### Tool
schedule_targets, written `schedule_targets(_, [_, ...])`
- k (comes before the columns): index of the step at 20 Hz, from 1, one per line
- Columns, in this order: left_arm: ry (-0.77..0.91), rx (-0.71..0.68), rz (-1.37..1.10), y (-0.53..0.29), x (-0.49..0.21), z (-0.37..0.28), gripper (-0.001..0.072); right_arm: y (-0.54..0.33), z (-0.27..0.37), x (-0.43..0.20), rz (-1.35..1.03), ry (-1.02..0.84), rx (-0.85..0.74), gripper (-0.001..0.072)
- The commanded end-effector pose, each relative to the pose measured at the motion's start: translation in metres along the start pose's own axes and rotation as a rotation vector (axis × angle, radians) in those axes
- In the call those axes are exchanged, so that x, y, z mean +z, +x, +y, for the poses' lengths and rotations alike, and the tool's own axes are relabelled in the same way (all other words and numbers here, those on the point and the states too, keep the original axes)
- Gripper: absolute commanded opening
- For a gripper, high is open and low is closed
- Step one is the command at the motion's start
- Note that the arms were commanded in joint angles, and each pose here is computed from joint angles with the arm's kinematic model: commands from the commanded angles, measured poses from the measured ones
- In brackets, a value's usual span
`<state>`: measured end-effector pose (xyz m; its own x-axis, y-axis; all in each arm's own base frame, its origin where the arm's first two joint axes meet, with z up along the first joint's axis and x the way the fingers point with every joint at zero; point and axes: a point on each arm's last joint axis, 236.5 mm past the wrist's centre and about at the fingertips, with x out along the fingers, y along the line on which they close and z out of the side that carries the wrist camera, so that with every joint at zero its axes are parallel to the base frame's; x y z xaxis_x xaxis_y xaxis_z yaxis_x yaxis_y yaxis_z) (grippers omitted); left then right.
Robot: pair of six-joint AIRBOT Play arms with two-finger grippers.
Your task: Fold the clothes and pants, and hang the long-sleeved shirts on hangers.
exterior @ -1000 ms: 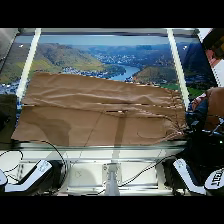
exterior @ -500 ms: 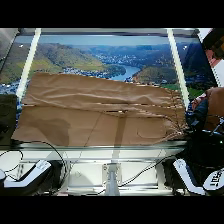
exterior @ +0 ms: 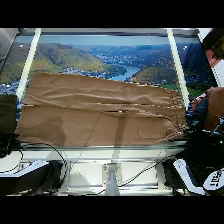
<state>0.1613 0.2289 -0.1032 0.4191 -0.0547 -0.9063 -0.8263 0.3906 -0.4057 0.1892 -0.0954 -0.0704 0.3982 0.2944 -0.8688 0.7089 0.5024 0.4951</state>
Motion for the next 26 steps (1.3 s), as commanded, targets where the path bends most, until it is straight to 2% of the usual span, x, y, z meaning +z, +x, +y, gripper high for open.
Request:
schedule_targets(1, [-0.020, -0.015, -0.048, 0.012, 0.008, 0.005, 0.0579, 0.000, 0.000, 0.000, 0.001, 0.000, 0.001, 0.0029])
schedule_targets(4, [-0.069, -0.094, -0.034, 0.028, 0.010, -0.006, 0.0574, 0.000, 0.000, 0.000, 0.001, 0.000, 0.001, 0.0030])
schedule_targets(5, [-0.075, -0.135, -0.027, 0.033, 0.010, -0.014, 0.0485, 0.000, 0.001, -0.001, 0.002, 0.001, 0.002, 0.0029])
schedule_targets(7, [-0.045, -0.186, -0.004, 0.039, 0.006, -0.029, 0.0219, 0.000, 0.001, -0.002, 0.009, 0.001, 0.006, 0.0029])
schedule_targets(9, [0.013, -0.207, 0.020, 0.040, 0.000, -0.042, 0.0036, -0.001, 0.004, -0.006, 0.027, 0.002, 0.017, 0.0030])
schedule_targets(12, [0.034, -0.246, -0.026, 0.031, 0.009, -0.060, 0.0017, -0.008, 0.014, -0.005, 0.035, -0.008, 0.042, 0.0029])
schedule_targets(16, [0.067, -0.385, -0.195, -0.012, 0.038, -0.105, 0.0017, -0.040, 0.057, 0.023, -0.035, -0.054, 0.156, 0.0029])
schedule_targets(20, [0.097, -0.483, -0.330, -0.053, 0.055, -0.143, 0.0017, -0.059, 0.089, 0.036, -0.067, -0.178, 0.152, 0.0029])
schedule_targets(26, [0.074, -0.666, -0.455, -0.083, 0.073, -0.204, 0.0016, -0.065, 0.129, 0.079, -0.254, -0.216, 0.137, 0.0028])
